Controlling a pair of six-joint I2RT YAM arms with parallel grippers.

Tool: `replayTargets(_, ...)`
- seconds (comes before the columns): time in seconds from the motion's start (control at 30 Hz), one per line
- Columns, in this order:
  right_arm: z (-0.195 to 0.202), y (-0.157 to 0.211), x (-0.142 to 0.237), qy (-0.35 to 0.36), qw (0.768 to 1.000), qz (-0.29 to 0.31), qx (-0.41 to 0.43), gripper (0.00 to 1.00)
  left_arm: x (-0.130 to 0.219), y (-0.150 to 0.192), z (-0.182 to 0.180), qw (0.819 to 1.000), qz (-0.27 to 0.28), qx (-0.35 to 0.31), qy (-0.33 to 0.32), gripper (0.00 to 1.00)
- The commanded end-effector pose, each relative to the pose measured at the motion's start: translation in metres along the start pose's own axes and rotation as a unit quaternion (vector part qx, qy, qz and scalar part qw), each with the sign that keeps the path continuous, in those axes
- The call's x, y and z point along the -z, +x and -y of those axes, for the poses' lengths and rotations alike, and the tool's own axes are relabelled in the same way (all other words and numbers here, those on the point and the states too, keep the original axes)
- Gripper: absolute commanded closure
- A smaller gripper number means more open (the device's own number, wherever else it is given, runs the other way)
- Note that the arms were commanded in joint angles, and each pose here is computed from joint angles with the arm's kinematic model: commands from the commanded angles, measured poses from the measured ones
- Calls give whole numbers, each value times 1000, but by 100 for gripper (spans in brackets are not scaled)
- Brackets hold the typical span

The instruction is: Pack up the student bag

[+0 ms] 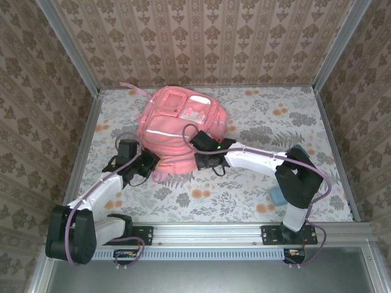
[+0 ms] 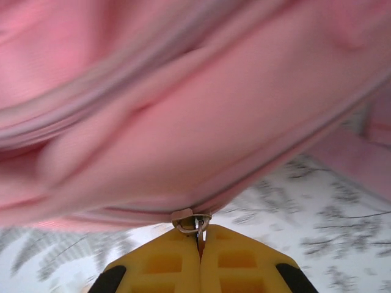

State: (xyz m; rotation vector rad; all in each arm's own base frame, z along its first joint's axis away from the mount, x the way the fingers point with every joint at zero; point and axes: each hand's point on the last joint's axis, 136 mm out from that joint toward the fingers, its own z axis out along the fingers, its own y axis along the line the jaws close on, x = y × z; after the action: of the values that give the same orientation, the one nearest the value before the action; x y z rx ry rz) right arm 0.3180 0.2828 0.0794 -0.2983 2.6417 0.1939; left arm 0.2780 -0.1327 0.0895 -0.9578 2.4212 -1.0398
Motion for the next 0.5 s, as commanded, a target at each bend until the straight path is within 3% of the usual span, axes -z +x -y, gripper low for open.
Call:
replayTargets(0.0,46,-5,7,67,998,3,-16,100,9,-19,2,999,40,-15,-10,100)
replayTargets(0.47,101,-42,-14,86,993,11,-82,100,19,-13,-4,999,32,-30,-19,100)
